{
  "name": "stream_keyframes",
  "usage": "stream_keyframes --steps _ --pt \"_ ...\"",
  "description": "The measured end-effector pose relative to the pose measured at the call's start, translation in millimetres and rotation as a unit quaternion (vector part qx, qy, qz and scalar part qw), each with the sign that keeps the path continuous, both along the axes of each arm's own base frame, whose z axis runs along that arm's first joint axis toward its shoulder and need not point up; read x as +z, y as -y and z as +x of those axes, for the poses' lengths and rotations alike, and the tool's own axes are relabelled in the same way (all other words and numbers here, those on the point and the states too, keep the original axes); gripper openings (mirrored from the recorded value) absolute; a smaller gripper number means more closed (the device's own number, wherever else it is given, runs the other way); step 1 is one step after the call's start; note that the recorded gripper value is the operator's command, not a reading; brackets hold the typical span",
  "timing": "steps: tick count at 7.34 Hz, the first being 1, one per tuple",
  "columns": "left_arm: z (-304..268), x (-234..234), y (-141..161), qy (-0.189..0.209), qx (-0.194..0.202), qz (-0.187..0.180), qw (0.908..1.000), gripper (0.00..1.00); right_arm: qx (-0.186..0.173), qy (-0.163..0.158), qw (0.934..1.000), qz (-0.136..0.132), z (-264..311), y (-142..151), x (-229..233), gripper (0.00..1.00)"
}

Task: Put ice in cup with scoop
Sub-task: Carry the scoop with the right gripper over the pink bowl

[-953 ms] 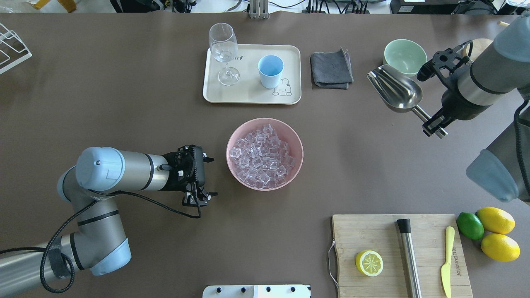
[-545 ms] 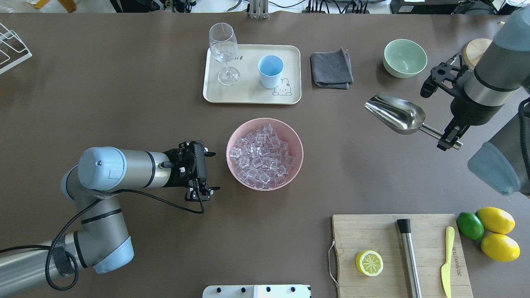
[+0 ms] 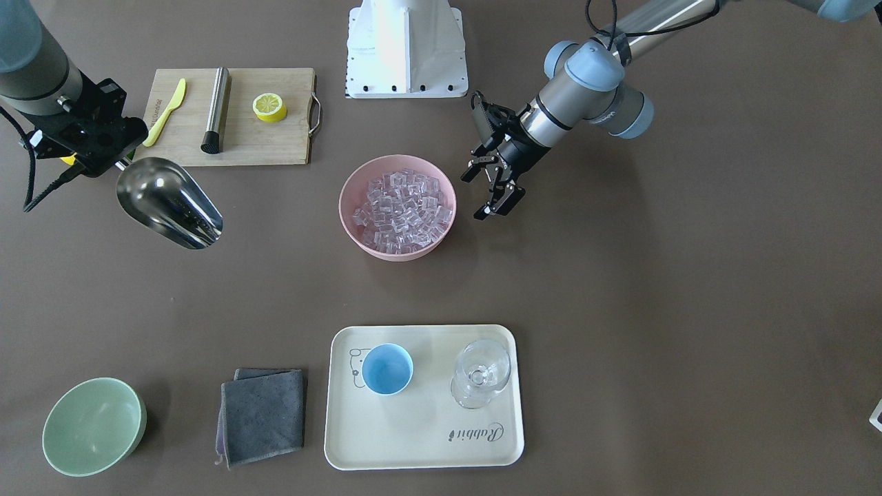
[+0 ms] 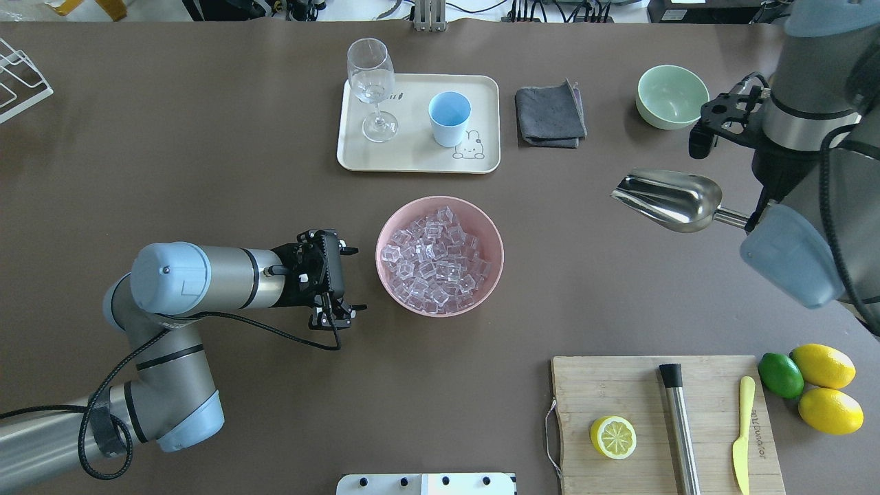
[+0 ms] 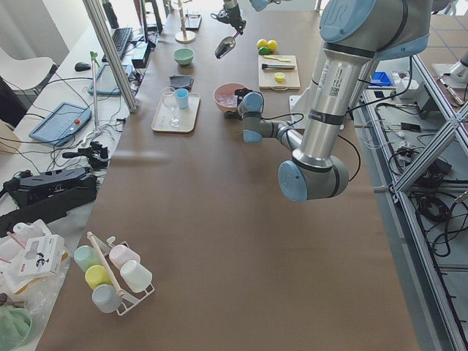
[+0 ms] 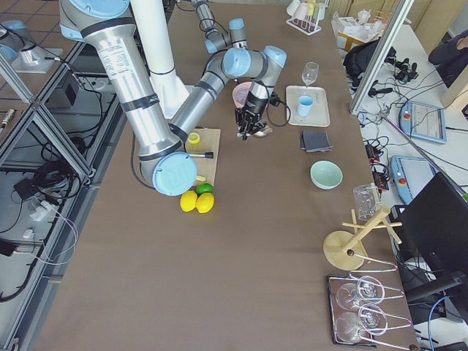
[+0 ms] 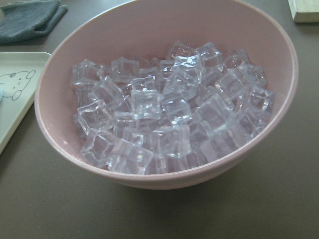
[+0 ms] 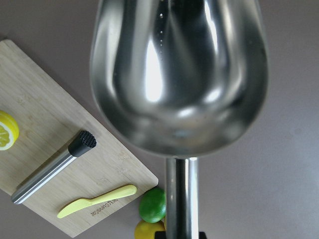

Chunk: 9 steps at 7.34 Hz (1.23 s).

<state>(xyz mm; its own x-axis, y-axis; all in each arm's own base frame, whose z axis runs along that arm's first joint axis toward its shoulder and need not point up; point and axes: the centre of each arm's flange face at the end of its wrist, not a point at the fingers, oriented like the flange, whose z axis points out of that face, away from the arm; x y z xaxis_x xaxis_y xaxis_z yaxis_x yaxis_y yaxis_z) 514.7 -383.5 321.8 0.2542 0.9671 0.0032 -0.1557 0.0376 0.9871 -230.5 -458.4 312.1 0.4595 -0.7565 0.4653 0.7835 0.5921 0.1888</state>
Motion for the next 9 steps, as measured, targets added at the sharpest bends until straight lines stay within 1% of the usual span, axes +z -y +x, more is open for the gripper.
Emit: stream_keyframes --steps 1,2,3,4,5,6,7,9 --pt "0.2 -0.3 0.3 -0.001 0.0 0.001 1.0 0.98 -0.028 -0.026 0.999 0.024 -19.1 -11.2 -45.0 0.0" --pt "2.6 0.1 0.4 -0.003 0.001 0.001 1.0 0.98 -0.054 -0.03 0.9968 0.05 -37.3 -26.3 -78.6 0.0" --pt "6.4 0.8 1.0 -0.004 0.004 -0.001 1.0 0.98 -0.08 -0.027 0.9941 0.069 -57.4 -41.7 -100.0 0.0" --pt "9.0 0.1 1.2 -0.01 0.003 -0.018 0.9998 0.98 -0.098 -0.021 0.992 0.077 -75.2 -54.4 -113.0 0.0" --pt "10.4 -1.4 1.3 -0.02 0.0 -0.051 0.9985 0.98 -0.115 -0.016 0.9903 0.076 -96.3 -63.2 -123.7 0.0" --pt "11.1 -2.8 1.2 -0.026 -0.003 -0.07 0.9972 0.98 -0.127 -0.017 0.9902 0.054 -121.1 -61.4 -133.9 0.0" --pt "11.3 -3.5 1.2 -0.029 -0.004 -0.078 0.9965 0.98 -0.136 -0.029 0.9898 0.029 -142.4 -57.6 -146.5 0.0" --pt "10.8 -3.4 0.8 -0.031 -0.003 -0.081 0.9962 0.98 -0.145 -0.054 0.988 -0.004 -162.6 -53.7 -164.9 0.0"
